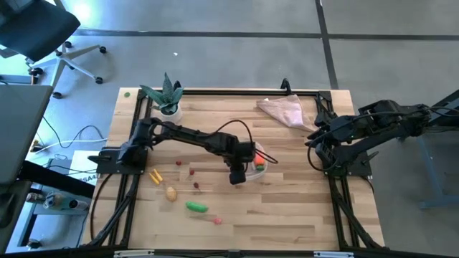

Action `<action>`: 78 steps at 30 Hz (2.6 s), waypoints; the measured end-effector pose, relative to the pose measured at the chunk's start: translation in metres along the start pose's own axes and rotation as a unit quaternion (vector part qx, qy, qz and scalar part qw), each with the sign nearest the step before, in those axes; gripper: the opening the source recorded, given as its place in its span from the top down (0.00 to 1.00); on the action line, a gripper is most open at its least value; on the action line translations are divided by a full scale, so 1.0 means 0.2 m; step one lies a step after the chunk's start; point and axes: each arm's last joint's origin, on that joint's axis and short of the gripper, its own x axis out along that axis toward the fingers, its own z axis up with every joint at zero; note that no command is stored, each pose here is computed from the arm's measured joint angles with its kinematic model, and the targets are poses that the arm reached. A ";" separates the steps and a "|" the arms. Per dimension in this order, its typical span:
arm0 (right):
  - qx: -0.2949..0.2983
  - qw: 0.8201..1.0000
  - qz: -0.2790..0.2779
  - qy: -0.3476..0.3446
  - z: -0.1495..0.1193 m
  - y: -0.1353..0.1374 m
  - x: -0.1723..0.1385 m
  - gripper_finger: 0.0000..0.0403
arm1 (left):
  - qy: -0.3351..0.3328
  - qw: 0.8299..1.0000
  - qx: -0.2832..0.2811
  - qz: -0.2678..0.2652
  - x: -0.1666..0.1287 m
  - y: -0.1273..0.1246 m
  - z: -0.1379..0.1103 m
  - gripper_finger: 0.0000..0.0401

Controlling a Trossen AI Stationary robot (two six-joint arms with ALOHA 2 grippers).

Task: Pick and placing Produce into tupperware
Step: Put the red cherry into the transparent bin

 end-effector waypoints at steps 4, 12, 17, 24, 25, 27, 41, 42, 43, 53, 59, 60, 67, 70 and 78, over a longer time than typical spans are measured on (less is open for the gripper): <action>0.000 1.000 0.000 0.000 0.00 0.00 0.00 0.68 | 0.013 1.000 0.008 0.005 0.01 0.00 0.01 0.85; 0.000 1.000 0.000 0.000 0.00 0.00 0.00 0.68 | 0.034 0.999 0.006 0.019 0.02 0.01 -0.02 0.85; 0.000 1.000 0.000 0.000 0.00 0.00 0.00 0.68 | 0.048 0.999 0.009 0.021 0.02 0.01 -0.03 0.85; 0.000 1.000 0.000 0.000 0.00 0.00 0.00 0.68 | 0.050 0.999 0.007 0.021 0.02 0.01 -0.03 0.82; 0.000 1.000 0.000 0.000 0.00 0.00 0.00 0.68 | 0.050 0.998 0.007 0.021 0.02 0.01 -0.03 0.81; 0.000 1.000 0.000 0.000 0.00 0.00 0.00 0.68 | 0.050 0.999 0.007 0.021 0.02 0.01 -0.03 0.80; 0.000 1.000 0.000 0.000 0.00 0.00 0.00 0.68 | 0.062 0.998 -0.008 0.026 -0.04 0.00 -0.01 0.72; 0.000 1.000 0.000 0.000 0.00 0.00 0.00 0.68 | 0.063 0.998 -0.008 0.027 -0.06 0.00 0.01 0.72; 0.000 1.000 0.000 0.000 0.00 0.00 0.00 0.68 | 0.065 0.997 -0.008 0.031 -0.09 -0.01 0.02 0.72; 0.000 1.000 0.000 0.000 0.00 0.00 0.00 0.68 | 0.065 0.993 -0.055 0.076 -0.44 -0.03 0.14 0.72; 0.000 1.000 0.000 0.000 0.00 0.00 0.00 0.68 | 0.101 0.980 -0.130 0.112 -0.52 0.03 0.12 0.72; 0.000 1.000 0.000 0.000 0.00 0.00 0.00 0.68 | 0.112 0.977 -0.132 0.124 -0.52 0.04 0.11 0.72; 0.000 1.000 0.000 0.000 0.00 0.00 0.00 0.68 | 0.177 0.958 -0.132 0.184 -0.45 0.07 -0.01 0.72; 0.000 1.000 0.000 0.000 0.00 0.00 0.00 0.68 | 0.197 0.952 -0.134 0.192 -0.41 0.09 -0.09 0.72; 0.000 1.000 0.000 0.000 0.00 0.00 0.00 0.68 | 0.232 0.937 -0.179 0.192 -0.33 0.17 -0.40 0.72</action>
